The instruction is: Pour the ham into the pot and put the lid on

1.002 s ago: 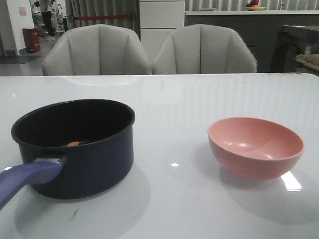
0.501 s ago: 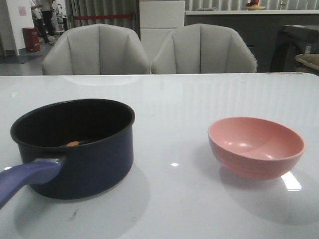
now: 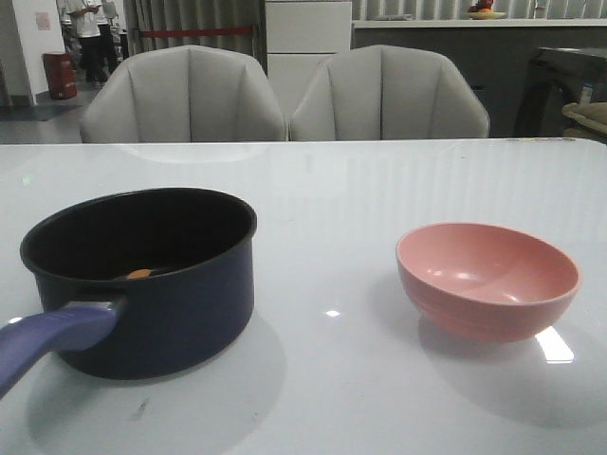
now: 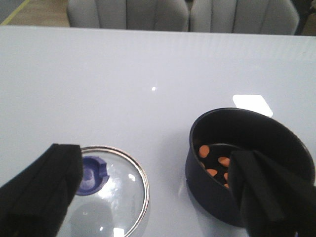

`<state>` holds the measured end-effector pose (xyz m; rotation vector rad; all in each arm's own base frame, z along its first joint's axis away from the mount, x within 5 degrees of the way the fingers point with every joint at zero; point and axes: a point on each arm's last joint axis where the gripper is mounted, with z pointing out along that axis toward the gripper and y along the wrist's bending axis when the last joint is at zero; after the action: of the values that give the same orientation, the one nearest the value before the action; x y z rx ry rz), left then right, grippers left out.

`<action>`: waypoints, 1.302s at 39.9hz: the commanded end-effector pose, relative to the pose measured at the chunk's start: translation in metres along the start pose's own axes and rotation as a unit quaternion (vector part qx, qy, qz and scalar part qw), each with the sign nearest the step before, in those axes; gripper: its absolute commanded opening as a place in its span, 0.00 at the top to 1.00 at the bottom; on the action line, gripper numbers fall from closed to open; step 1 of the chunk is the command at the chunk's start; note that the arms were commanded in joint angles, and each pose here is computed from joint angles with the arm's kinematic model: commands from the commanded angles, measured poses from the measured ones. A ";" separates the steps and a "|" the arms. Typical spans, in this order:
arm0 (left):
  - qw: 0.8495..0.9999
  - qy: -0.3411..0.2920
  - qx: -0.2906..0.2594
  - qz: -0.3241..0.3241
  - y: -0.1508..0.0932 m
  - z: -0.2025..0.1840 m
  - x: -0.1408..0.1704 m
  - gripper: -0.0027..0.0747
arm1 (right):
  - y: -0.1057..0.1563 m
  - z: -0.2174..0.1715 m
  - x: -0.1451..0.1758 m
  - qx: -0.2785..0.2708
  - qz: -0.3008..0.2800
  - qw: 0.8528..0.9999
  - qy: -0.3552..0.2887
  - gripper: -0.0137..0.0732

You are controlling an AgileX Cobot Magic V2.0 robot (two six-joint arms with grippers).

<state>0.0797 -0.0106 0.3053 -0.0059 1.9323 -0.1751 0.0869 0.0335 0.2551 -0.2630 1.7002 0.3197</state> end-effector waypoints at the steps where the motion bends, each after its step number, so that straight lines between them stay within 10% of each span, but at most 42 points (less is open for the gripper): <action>1: 0.999 0.004 -0.026 -0.046 0.003 0.011 -0.030 0.10 | -0.001 -0.001 -0.015 0.011 -0.003 0.999 -0.046 0.67; 20: 0.937 0.309 -0.094 -0.136 0.042 0.125 -0.052 0.10 | -0.001 -0.001 -0.015 0.011 -0.003 0.999 -0.046 0.67; 52: 0.876 0.458 -0.113 -0.102 0.079 0.242 -0.030 0.10 | -0.001 -0.001 -0.015 0.011 -0.003 0.999 -0.046 0.67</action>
<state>0.3175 0.0406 0.2264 -0.3661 2.9471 -0.0938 0.0869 0.0335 0.2551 -0.2630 1.7002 0.3197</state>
